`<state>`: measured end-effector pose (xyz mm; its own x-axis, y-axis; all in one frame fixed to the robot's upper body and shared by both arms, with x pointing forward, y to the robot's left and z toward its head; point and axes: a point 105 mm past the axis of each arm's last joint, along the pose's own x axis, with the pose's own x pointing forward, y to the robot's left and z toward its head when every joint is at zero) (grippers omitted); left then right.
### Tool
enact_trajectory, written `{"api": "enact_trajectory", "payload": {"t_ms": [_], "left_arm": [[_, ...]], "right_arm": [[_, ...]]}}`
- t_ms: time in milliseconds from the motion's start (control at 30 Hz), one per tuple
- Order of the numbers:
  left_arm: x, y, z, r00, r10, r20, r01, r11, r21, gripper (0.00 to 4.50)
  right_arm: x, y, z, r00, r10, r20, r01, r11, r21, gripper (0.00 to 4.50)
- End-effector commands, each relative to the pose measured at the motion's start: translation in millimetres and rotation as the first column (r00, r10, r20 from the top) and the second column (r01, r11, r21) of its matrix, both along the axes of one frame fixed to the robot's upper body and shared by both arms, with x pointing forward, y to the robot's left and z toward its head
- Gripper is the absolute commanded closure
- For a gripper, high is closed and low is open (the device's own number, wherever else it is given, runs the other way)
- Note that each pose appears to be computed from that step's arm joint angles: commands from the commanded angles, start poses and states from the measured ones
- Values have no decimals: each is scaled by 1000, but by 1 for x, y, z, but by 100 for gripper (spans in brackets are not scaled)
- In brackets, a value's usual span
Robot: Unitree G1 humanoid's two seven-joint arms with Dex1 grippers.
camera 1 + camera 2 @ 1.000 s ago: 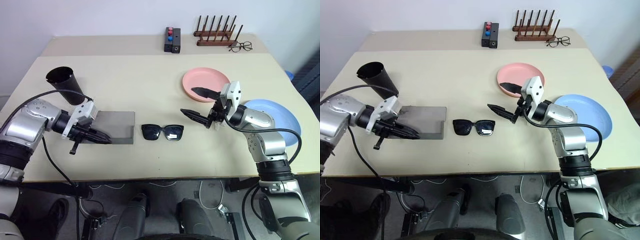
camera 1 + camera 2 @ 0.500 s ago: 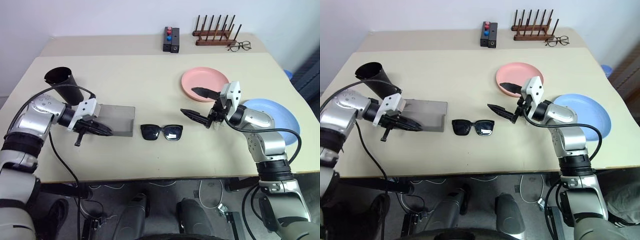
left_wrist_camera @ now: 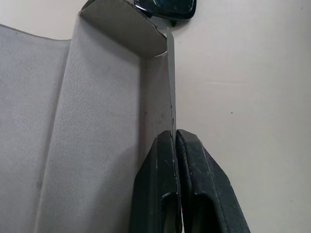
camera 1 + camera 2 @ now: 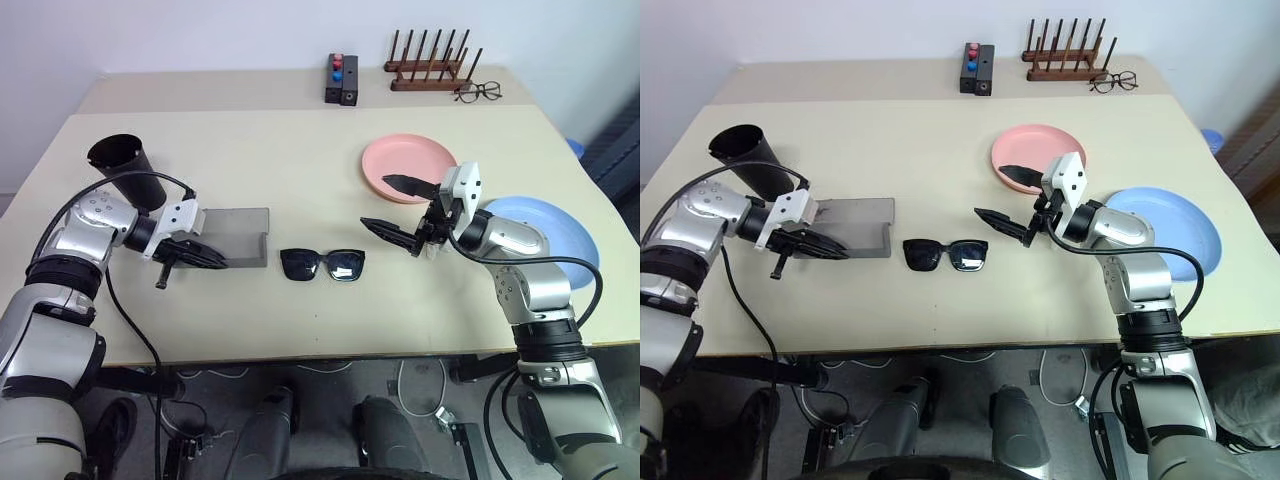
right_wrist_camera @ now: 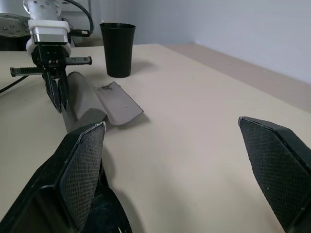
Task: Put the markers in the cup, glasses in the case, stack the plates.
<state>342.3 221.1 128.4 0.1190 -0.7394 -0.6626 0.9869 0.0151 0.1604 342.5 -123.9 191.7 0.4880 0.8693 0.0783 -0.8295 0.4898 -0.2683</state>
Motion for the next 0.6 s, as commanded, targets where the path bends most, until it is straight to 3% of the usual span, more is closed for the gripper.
{"api": "enact_trajectory", "payload": {"t_ms": [33,233,467,600], "left_arm": [[3,0,14,999,-14,49,15,1000,-11,312],[7,-10,40,999,12,33,-9,995,-101,10],[6,-57,79,997,-49,-66,26,950,-312,10],[14,-87,69,993,-114,-42,96,948,-303,10]], "right_arm": [[-4,1,13,999,7,52,-7,1000,8,0],[-4,-4,14,999,5,47,-5,1000,-3,0],[-27,-20,11,997,79,-25,-81,995,-50,0],[-41,-29,5,993,93,-72,-100,991,-91,0]]}}
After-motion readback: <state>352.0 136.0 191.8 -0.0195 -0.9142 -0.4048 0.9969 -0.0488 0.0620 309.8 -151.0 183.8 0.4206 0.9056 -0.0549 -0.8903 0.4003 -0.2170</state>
